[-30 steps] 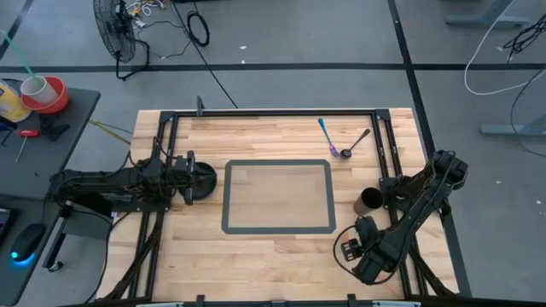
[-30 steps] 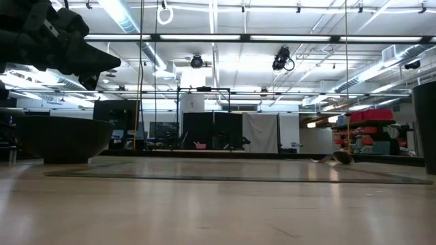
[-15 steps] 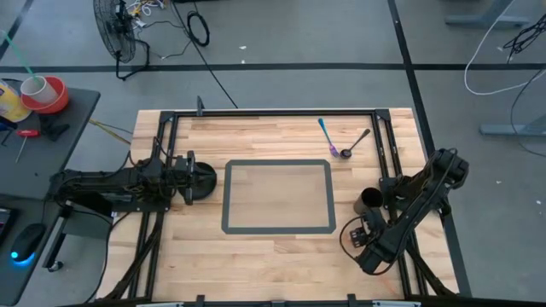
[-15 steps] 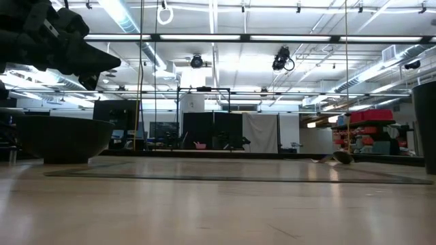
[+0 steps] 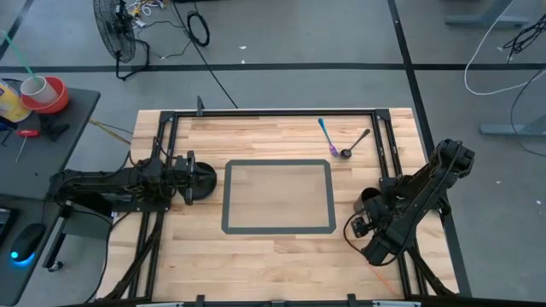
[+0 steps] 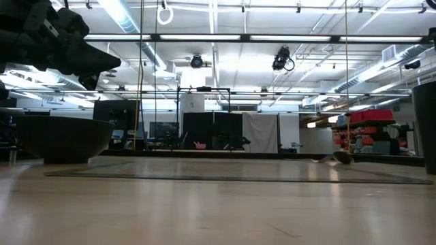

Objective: Pick & Place Utensil
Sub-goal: Put the black cup on the transparent mat

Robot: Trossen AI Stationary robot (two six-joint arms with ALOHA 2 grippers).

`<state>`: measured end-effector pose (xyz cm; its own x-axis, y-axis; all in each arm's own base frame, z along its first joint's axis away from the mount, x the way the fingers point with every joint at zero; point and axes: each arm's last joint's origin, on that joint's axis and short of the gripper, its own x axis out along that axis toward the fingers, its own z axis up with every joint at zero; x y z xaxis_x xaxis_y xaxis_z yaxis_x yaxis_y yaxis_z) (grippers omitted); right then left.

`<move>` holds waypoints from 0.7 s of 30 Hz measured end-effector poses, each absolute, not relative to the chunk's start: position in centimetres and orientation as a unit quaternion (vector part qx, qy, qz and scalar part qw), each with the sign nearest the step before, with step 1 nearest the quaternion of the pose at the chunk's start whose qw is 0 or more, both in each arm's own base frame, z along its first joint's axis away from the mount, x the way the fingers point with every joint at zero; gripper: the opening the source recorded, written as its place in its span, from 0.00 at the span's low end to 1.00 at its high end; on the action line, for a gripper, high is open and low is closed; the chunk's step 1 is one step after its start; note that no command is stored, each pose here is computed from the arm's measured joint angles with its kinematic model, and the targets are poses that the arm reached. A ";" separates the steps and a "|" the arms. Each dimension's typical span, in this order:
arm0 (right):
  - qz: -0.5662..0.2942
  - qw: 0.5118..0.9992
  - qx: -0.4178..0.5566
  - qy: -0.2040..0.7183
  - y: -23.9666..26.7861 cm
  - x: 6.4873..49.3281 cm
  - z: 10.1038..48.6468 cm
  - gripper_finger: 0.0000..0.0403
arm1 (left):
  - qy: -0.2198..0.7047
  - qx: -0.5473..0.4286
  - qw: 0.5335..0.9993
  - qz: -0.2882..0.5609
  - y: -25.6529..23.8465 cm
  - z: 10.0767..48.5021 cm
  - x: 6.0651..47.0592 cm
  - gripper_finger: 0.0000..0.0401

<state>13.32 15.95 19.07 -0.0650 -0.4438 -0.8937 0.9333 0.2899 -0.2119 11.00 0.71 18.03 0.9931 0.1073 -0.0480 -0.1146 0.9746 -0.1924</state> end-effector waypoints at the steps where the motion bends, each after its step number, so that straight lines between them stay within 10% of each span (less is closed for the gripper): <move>1: -0.544 0.640 0.248 0.483 15.9 13.3 19.1 0.97 | 0.019 -0.098 0.993 0.056 0.7 18.0 11.0 0.05; 21: -0.551 0.697 0.217 0.405 13.5 13.6 16.6 0.96 | 0.019 -0.098 0.993 0.056 0.7 18.0 11.0 0.05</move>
